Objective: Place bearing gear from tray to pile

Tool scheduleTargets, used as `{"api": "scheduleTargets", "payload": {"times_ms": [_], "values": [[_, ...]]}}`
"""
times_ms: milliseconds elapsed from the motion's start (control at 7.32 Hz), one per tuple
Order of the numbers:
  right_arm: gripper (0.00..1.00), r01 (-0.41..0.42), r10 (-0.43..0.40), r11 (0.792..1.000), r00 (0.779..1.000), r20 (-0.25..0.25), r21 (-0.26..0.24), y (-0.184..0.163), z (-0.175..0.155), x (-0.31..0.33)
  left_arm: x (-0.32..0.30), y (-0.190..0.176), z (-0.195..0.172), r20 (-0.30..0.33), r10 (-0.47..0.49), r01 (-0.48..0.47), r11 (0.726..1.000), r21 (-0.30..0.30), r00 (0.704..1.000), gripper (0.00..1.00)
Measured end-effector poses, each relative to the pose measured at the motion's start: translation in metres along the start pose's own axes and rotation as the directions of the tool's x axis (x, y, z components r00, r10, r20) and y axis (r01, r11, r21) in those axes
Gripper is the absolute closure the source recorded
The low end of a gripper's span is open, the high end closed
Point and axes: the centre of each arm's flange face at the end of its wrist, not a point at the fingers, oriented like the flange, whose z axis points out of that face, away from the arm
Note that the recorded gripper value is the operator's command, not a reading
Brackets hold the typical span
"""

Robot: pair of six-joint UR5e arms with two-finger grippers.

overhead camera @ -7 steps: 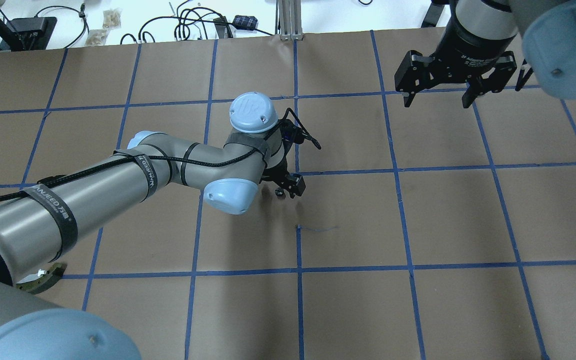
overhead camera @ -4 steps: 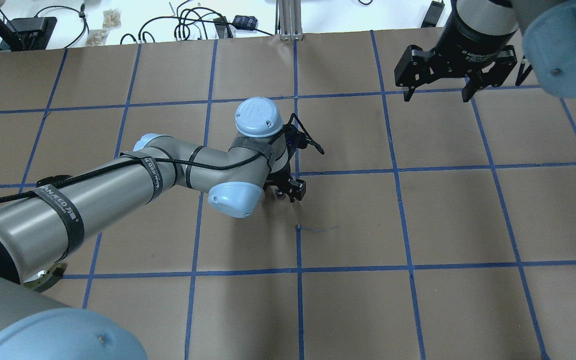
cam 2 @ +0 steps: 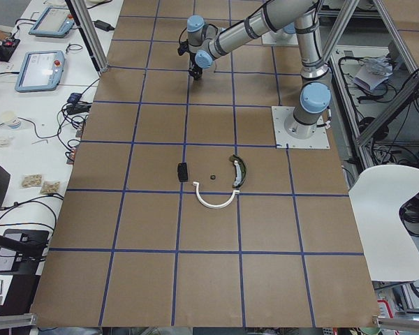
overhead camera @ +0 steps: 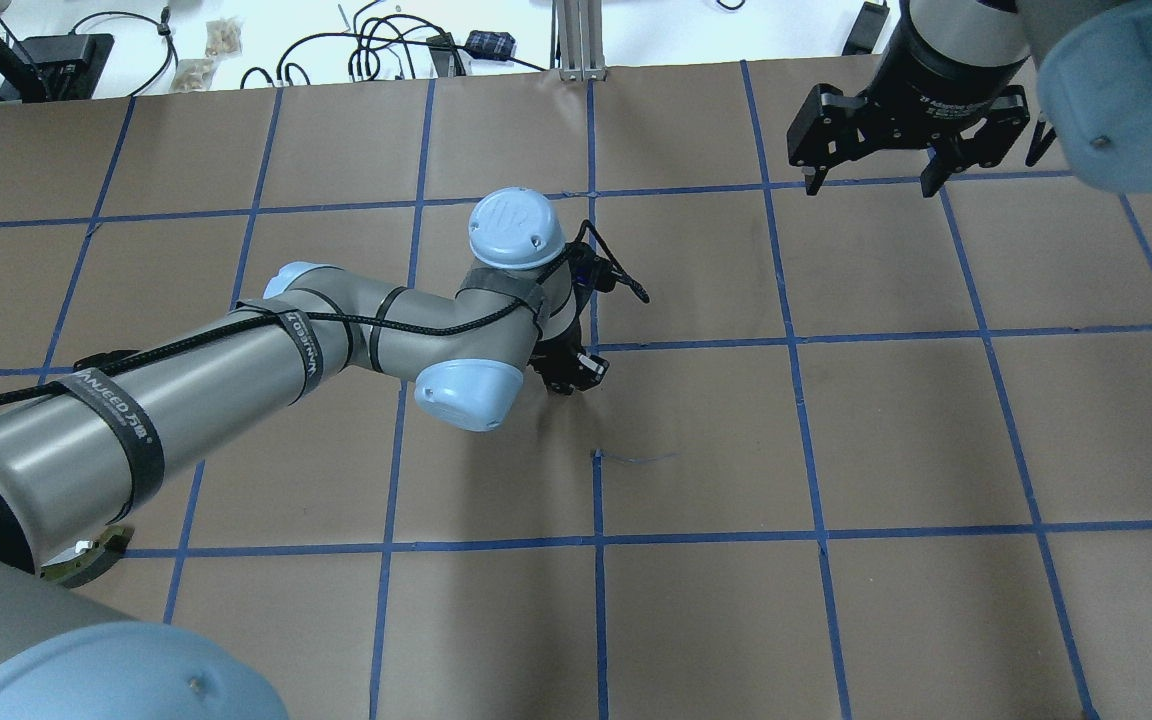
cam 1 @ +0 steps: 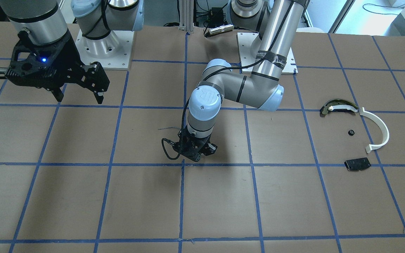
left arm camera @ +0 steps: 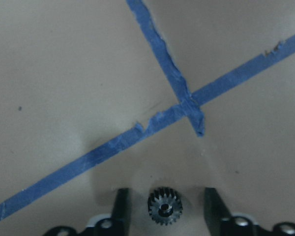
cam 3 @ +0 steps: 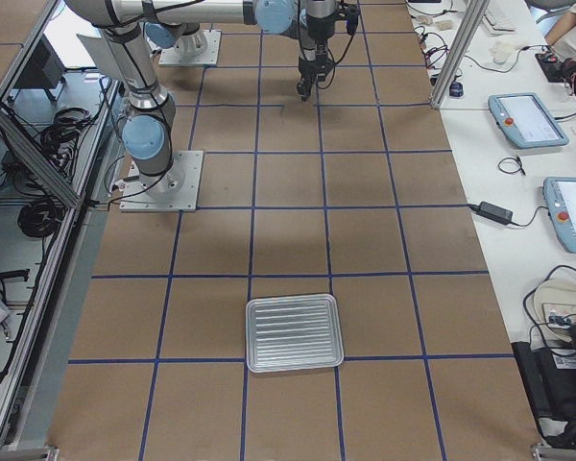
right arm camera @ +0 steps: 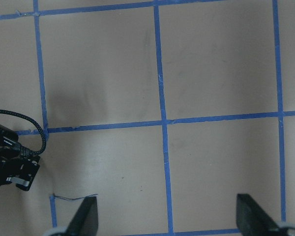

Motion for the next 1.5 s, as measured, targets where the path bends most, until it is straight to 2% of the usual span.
{"api": "scheduleTargets", "payload": {"times_ms": [546, 820, 956, 1230, 1503], "values": [[0.00, 0.003, -0.003, 1.000, 1.000, 0.001, -0.003, -0.001, 0.004, 0.001, -0.026, -0.006, -0.031, 0.011, -0.027, 0.027, 1.000, 0.009, 1.000, 1.00], [0.00, 0.005, -0.005, 1.000, 1.000, 0.000, -0.003, 0.000, 0.004, 0.001, -0.116, -0.007, -0.076, 0.031, -0.131, 0.131, 0.991, -0.012, 0.991, 1.00], [0.00, 0.005, -0.005, 1.000, 1.000, 0.000, -0.003, 0.000, 0.004, 0.001, -0.187, 0.009, -0.091, 0.031, -0.199, 0.200, 0.979, -0.026, 0.979, 1.00], [0.00, 0.005, -0.005, 1.000, 1.000, 0.001, -0.004, 0.000, 0.004, 0.001, -0.348, 0.086, -0.105, 0.005, -0.351, 0.351, 0.934, -0.068, 0.936, 1.00], [0.00, 0.005, -0.005, 1.000, 1.000, 0.001, -0.003, 0.000, 0.004, 0.000, -0.462, 0.192, -0.104, -0.035, -0.438, 0.432, 0.895, -0.107, 0.898, 1.00]]}}
